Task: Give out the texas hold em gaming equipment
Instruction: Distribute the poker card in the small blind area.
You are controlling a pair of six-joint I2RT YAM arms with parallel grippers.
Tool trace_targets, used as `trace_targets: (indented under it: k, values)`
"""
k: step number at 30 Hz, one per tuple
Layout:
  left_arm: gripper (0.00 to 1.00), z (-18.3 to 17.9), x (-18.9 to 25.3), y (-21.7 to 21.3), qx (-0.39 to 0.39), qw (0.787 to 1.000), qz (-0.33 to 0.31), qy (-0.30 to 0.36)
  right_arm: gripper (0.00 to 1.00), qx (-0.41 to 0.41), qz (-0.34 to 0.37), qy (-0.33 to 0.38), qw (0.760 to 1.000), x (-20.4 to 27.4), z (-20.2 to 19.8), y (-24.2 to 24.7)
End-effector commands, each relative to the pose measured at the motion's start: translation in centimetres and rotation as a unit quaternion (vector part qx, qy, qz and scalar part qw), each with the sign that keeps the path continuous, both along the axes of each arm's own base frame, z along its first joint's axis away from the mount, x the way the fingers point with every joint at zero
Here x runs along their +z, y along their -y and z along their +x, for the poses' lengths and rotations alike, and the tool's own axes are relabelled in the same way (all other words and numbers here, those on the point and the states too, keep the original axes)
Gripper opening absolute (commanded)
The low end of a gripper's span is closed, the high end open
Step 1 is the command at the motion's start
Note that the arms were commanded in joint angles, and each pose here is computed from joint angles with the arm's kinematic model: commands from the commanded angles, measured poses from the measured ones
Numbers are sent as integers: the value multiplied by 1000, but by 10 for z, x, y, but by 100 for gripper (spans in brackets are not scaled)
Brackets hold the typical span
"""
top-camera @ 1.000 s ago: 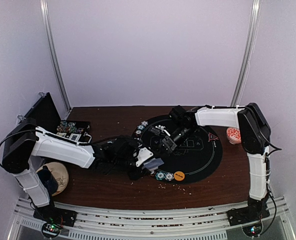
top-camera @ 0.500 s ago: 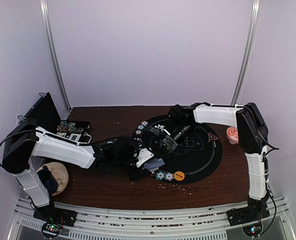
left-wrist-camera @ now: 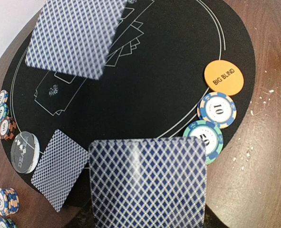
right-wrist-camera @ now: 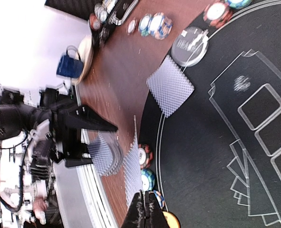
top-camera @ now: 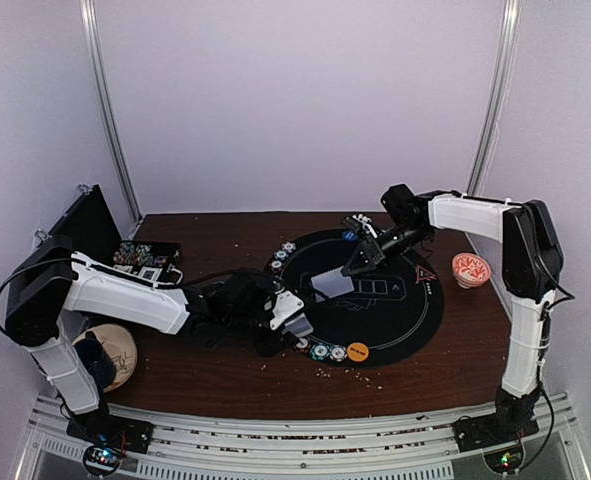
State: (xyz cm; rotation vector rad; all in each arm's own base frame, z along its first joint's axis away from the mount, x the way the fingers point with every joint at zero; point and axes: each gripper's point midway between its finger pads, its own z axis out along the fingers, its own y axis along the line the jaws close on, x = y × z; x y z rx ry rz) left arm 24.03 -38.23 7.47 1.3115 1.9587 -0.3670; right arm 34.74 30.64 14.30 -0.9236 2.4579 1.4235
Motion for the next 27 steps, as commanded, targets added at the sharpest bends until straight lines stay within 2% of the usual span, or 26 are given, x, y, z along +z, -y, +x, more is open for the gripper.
trace_targets:
  k: [1,6,10,15,17,21,27]
  values:
    - [13,10,15,5,15,1000,-22,13,0,-79,28,15,996,24,26,8]
    - [13,12,22,3,22,999,-28,20,0,-212,36,47,975,30,78,23]
    - [13,13,24,2,25,999,-29,25,0,-317,44,68,945,31,127,37]
    - [13,15,26,-1,33,999,-28,31,0,-406,49,82,909,32,185,53]
    - [13,17,27,-3,38,998,-28,36,0,-424,56,84,900,31,202,55]
    - [13,19,31,-5,49,998,-30,40,0,-432,40,73,898,11,225,52]
    - [13,25,27,-10,70,997,-14,42,0,-447,34,50,893,-19,236,50]
